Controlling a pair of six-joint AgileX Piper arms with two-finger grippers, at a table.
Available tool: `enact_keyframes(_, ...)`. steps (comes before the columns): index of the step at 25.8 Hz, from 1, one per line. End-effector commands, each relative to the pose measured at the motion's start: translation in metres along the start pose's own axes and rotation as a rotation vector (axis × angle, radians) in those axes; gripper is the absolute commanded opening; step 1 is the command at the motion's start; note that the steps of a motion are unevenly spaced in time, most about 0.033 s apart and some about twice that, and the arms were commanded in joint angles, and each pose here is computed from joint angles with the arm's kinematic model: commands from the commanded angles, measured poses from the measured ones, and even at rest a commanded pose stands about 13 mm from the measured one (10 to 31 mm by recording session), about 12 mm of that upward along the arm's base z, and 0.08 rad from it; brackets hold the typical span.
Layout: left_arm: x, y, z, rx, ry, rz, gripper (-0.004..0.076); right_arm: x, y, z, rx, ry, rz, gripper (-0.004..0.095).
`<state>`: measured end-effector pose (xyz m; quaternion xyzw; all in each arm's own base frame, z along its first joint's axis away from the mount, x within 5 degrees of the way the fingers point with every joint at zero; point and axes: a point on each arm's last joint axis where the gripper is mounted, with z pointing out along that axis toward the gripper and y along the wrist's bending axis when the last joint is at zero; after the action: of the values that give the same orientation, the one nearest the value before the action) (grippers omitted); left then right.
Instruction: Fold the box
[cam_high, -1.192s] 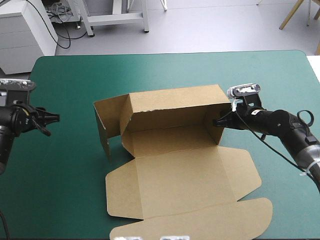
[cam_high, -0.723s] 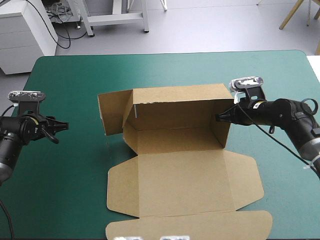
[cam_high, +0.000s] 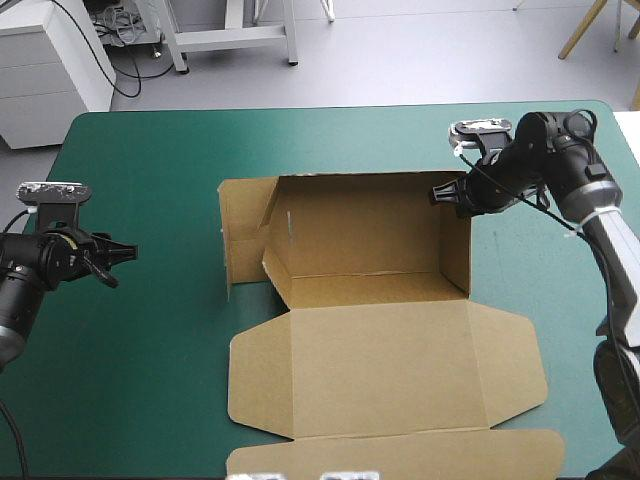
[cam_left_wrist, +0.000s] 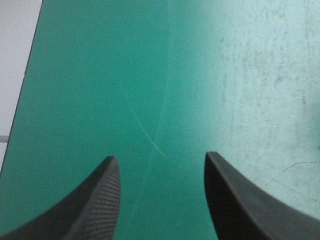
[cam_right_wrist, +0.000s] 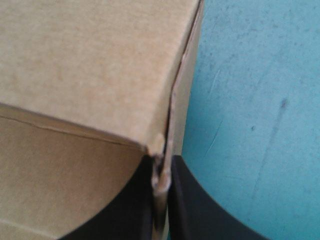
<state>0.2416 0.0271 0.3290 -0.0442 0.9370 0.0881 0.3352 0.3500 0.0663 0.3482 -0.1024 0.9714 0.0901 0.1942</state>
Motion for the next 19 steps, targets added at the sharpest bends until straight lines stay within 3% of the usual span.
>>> enact_keyframes(1,-0.01,0.002,-0.014,0.001,-0.097,-0.005,0.0353,-0.02,0.002,-0.008,-0.007,-0.104,-0.02,0.0026)
enact_keyframes(4,-0.01,0.002,-0.014,0.001,-0.097,-0.005,0.0351,-0.044,0.0,-0.006,0.004,-0.228,-0.03,0.0245)
enact_keyframes(9,-0.01,0.002,-0.014,0.0,-0.096,-0.001,0.0346,-0.063,-0.005,0.006,0.029,-0.28,-0.045,0.0561)
enact_keyframes(14,-0.009,0.002,-0.014,-0.001,-0.094,0.014,0.0346,-0.075,-0.007,0.016,0.033,-0.319,-0.051,0.0703)
enact_keyframes(19,-0.009,0.002,-0.014,-0.001,-0.094,0.014,0.0346,-0.078,-0.002,-0.012,0.036,-0.311,-0.073,0.0713)
